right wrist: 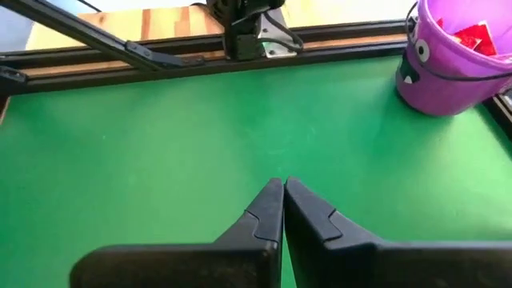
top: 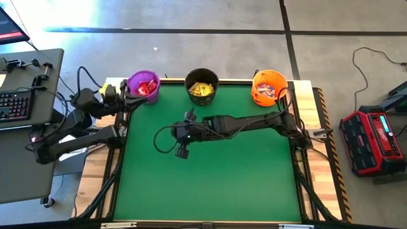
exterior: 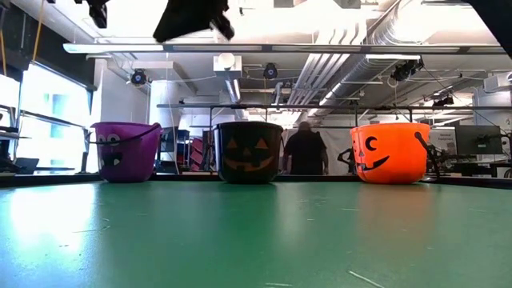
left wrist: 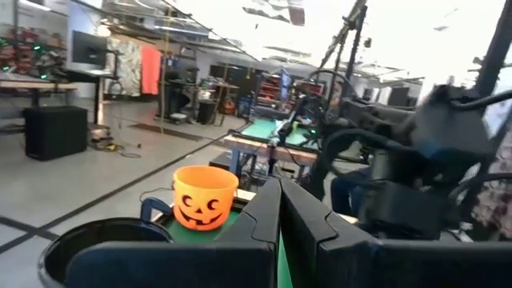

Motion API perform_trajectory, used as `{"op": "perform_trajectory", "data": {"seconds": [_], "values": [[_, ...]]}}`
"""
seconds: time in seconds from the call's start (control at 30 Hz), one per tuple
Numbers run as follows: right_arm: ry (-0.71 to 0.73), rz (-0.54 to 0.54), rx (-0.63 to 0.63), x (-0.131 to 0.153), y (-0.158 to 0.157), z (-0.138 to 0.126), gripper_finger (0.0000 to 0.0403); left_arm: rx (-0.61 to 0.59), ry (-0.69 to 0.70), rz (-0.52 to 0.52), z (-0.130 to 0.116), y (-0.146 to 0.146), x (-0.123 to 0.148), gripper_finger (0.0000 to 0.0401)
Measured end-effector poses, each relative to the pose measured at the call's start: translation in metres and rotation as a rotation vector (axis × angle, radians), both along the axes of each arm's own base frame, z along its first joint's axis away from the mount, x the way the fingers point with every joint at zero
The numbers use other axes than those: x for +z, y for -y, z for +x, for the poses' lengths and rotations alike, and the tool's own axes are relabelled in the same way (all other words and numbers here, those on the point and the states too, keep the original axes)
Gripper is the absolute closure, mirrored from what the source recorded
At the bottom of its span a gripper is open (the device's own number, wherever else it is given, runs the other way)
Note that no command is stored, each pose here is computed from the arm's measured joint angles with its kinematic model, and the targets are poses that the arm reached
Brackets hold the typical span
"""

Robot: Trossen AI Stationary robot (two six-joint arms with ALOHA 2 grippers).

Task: Sort candy by brand, put in halloween buckets
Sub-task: Return to Home Position

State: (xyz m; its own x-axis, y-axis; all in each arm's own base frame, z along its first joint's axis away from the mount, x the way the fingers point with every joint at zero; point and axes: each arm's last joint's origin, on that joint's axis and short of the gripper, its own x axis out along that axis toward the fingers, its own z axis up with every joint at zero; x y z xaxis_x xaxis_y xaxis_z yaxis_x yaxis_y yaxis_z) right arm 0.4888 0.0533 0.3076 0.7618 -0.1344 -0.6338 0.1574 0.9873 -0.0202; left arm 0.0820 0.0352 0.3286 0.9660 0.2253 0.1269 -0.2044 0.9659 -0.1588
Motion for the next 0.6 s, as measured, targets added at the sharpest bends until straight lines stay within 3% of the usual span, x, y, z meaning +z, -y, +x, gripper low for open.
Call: {"op": "perform_trajectory", "data": {"seconds": [0.17, 0.3, 0.6], "values": [[-0.046, 0.024, 0.008, -0.035, 0.008, 0.001, 0.0403, -0.039, -0.015, 0.015, 0.004, 0.003, -0.001, 0.0401], [-0.032, 0.033, -0.008, -0.038, 0.009, -0.013, 0.0403, -0.053, -0.021, 0.041, 0.005, 0.005, -0.001, 0.0401], [0.108, 0.068, -0.085, -0.024, 0.019, -0.096, 0.0403, -0.087, -0.08, 0.064, 0.018, 0.003, -0.005, 0.0401]]}}
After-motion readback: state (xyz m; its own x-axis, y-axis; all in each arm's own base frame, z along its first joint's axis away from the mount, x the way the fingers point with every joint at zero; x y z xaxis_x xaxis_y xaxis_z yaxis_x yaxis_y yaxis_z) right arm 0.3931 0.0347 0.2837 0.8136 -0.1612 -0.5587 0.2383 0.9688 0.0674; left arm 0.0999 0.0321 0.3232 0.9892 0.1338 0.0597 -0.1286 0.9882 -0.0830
